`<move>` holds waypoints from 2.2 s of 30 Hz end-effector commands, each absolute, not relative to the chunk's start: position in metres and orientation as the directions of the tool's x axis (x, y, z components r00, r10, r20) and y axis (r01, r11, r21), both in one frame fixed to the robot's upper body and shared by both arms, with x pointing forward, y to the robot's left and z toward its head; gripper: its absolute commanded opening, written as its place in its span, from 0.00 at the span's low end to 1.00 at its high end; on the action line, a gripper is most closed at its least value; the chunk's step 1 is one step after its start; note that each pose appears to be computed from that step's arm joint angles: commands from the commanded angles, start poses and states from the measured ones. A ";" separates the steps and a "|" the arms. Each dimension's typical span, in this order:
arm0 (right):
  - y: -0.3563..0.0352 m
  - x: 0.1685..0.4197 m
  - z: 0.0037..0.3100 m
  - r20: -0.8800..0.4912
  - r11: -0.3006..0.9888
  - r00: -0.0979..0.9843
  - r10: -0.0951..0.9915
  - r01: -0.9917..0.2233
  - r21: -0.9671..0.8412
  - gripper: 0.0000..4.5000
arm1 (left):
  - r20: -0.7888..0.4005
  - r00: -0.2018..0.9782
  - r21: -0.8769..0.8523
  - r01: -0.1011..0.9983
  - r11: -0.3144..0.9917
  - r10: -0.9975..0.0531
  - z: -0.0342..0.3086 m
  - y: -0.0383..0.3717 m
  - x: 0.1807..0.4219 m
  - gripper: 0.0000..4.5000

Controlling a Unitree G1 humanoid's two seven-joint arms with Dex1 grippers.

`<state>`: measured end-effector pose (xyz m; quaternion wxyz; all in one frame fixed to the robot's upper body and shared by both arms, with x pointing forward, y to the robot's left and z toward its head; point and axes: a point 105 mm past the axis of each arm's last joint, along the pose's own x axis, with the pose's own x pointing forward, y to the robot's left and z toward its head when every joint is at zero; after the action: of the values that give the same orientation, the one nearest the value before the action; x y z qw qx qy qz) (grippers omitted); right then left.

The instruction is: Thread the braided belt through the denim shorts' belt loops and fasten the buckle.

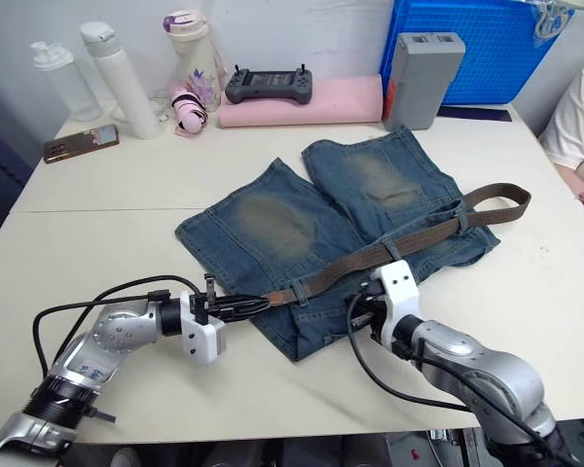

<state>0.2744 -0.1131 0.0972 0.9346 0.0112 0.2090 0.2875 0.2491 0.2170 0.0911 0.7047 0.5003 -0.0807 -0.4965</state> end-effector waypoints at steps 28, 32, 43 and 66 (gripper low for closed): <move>-0.111 0.272 0.096 -0.422 0.800 0.688 0.590 -0.570 0.189 0.77 | -0.367 0.308 0.481 0.870 0.104 -0.878 0.167 0.209 0.246 1.00; -0.122 0.265 0.130 -0.354 0.738 0.657 0.666 -0.650 0.182 1.00 | -0.247 0.172 0.335 0.939 0.083 -0.954 0.181 0.160 0.240 1.00; -0.164 0.256 0.182 -0.264 0.674 0.663 0.700 -0.736 -0.060 1.00 | -0.230 -0.184 0.195 0.953 -0.231 -0.956 0.142 0.046 0.241 1.00; -0.212 0.275 0.162 -0.416 0.668 0.785 0.459 -0.614 -0.420 1.00 | -0.482 0.304 0.657 0.746 -0.110 -0.822 0.113 0.091 0.304 0.22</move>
<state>0.2737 -0.2140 0.1533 0.9095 -0.2466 0.1590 0.2945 0.2936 0.0741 0.1084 0.6427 0.4484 -0.0492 -0.6192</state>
